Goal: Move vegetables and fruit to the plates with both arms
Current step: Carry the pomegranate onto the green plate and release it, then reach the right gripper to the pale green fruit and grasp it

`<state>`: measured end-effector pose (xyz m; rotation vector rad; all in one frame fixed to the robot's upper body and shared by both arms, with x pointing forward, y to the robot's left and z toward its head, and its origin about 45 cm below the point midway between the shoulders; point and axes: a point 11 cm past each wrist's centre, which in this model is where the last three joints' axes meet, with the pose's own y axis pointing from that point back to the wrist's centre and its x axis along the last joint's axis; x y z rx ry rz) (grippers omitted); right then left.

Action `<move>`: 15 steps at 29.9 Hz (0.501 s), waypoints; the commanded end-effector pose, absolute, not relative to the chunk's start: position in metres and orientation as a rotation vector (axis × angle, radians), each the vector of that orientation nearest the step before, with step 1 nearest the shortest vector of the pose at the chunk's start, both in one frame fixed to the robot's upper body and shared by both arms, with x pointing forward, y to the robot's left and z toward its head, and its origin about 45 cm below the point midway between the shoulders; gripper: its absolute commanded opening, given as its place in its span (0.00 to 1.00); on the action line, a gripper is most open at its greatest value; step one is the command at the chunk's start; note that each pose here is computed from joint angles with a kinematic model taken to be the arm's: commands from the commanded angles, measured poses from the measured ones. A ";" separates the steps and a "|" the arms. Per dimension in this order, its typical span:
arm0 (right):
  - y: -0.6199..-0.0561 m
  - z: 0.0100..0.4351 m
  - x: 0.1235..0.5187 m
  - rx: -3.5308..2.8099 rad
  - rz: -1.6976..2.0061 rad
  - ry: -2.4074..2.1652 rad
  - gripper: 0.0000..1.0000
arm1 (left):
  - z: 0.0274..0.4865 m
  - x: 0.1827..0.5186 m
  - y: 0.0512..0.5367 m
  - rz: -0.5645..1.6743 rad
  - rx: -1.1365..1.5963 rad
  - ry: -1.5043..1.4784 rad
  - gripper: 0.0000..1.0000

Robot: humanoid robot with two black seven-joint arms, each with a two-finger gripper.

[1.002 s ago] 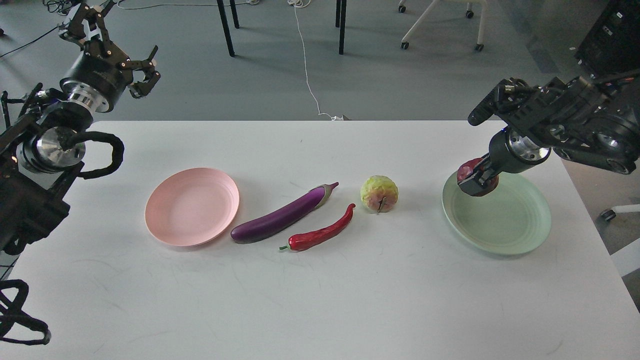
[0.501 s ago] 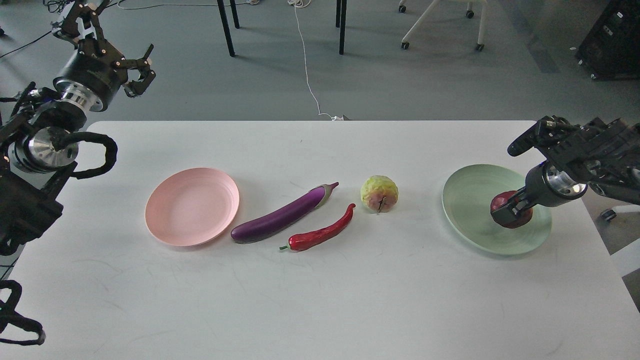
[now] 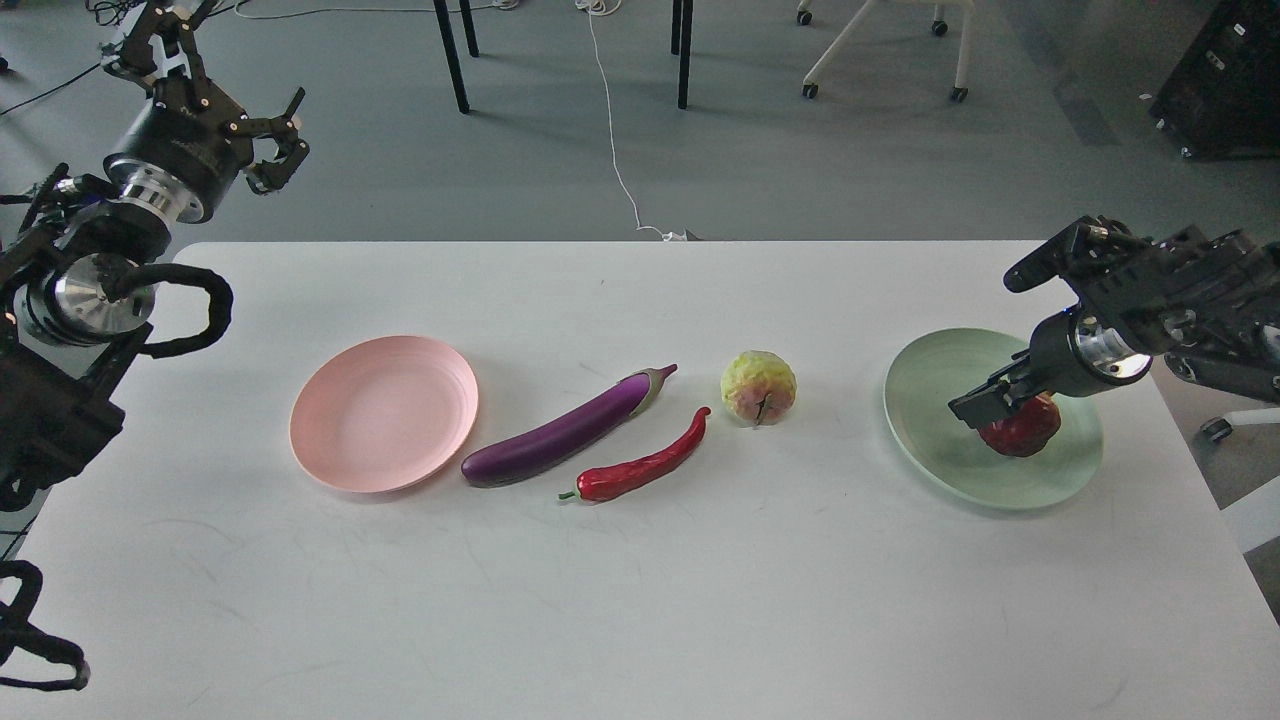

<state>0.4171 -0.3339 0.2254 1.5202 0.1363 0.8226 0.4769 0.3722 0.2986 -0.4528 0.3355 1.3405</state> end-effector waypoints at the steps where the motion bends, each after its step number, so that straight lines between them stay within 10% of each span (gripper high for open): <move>1: -0.298 0.249 0.434 1.561 0.883 0.100 0.98 | 0.299 0.477 0.372 1.340 -0.453 0.336 0.98; 15: -0.147 0.216 0.433 1.781 0.937 0.145 0.98 | 0.299 0.475 0.378 1.347 -0.437 0.328 0.98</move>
